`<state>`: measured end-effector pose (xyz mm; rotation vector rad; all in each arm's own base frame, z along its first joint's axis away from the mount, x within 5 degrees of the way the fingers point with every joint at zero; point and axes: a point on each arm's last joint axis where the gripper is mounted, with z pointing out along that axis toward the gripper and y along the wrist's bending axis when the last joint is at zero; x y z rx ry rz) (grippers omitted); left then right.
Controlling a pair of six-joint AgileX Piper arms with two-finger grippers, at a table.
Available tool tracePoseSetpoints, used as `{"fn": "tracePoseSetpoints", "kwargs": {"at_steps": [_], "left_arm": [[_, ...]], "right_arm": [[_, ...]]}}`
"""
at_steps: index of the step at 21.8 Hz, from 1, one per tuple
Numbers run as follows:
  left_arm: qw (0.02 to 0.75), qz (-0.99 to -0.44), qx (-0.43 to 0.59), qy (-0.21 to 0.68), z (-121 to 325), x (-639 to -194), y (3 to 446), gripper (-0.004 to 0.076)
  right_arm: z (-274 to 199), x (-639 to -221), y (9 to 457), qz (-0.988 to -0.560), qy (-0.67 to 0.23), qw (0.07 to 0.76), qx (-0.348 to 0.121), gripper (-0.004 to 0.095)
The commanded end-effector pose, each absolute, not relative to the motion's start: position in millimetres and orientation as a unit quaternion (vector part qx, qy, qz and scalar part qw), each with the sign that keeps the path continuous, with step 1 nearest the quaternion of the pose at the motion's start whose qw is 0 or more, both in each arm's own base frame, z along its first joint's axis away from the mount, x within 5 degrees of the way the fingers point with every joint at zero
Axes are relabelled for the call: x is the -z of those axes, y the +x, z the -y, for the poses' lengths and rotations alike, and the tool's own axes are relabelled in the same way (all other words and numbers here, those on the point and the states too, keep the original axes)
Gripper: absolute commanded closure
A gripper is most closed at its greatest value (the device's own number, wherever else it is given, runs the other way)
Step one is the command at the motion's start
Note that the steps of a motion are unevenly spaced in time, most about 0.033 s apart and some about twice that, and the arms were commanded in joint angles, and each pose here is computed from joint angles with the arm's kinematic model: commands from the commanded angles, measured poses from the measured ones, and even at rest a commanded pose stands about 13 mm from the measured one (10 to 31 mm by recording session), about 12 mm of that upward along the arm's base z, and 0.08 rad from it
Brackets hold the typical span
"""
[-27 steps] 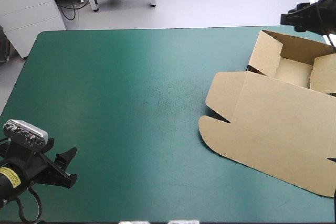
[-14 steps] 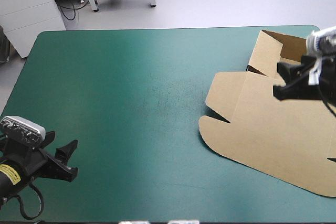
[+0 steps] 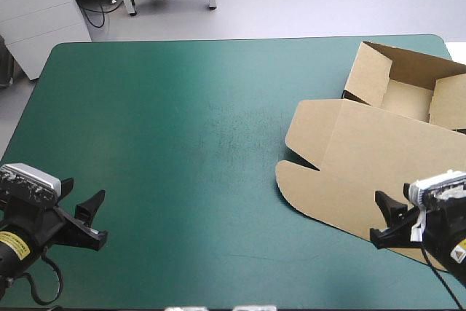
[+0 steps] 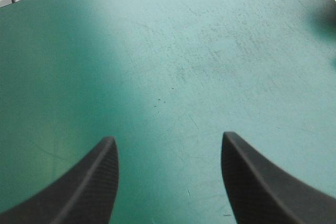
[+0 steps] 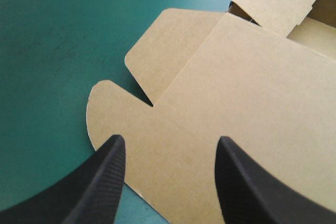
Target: Fold the box
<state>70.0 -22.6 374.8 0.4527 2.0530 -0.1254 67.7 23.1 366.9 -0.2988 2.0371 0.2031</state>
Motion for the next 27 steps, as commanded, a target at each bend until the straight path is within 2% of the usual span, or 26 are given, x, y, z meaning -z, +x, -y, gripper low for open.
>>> {"fn": "tracePoseSetpoints", "kwargs": {"at_steps": [1,6,10,12,18,24,26,27], "left_arm": [[0.53,-0.825,0.066,0.183,22.9,-371.3,67.6,0.0329],[0.539,-0.819,0.085,0.178,18.0,-343.5,51.8,0.0337],[0.564,-0.8,0.114,0.169,10.9,-327.9,29.9,0.0337],[0.567,-0.797,0.118,0.168,9.1,-319.7,25.1,0.0337],[0.528,-0.824,0.112,0.174,11.2,-292.5,28.6,0.0337],[0.521,-0.828,0.117,0.173,12.3,-289.0,29.0,0.0339],[0.521,-0.827,0.117,0.173,12.4,-289.1,29.0,0.0339],[0.521,-0.827,0.117,0.173,12.4,-289.1,29.0,0.0339]], "right_arm": [[-22.3,-358.8,57.8,-0.822,-0.113,0.55,-0.097,0.0467],[-22.2,-332.8,45.0,-0.823,-0.11,0.546,-0.111,0.0484],[-21.5,-320.6,39.4,-0.826,-0.111,0.542,-0.111,0.0582],[-21.5,-320.6,39.4,-0.826,-0.111,0.542,-0.111,0.0589],[-21.7,-313.8,40.2,-0.834,-0.112,0.529,-0.111,0.0616],[-22.5,-290.8,44.3,-0.851,-0.113,0.501,-0.111,0.0806],[-23.1,-289.4,45.3,-0.85,-0.11,0.503,-0.115,0.093],[-23.1,-288.9,45.7,-0.849,-0.109,0.504,-0.115,0.093]]}}
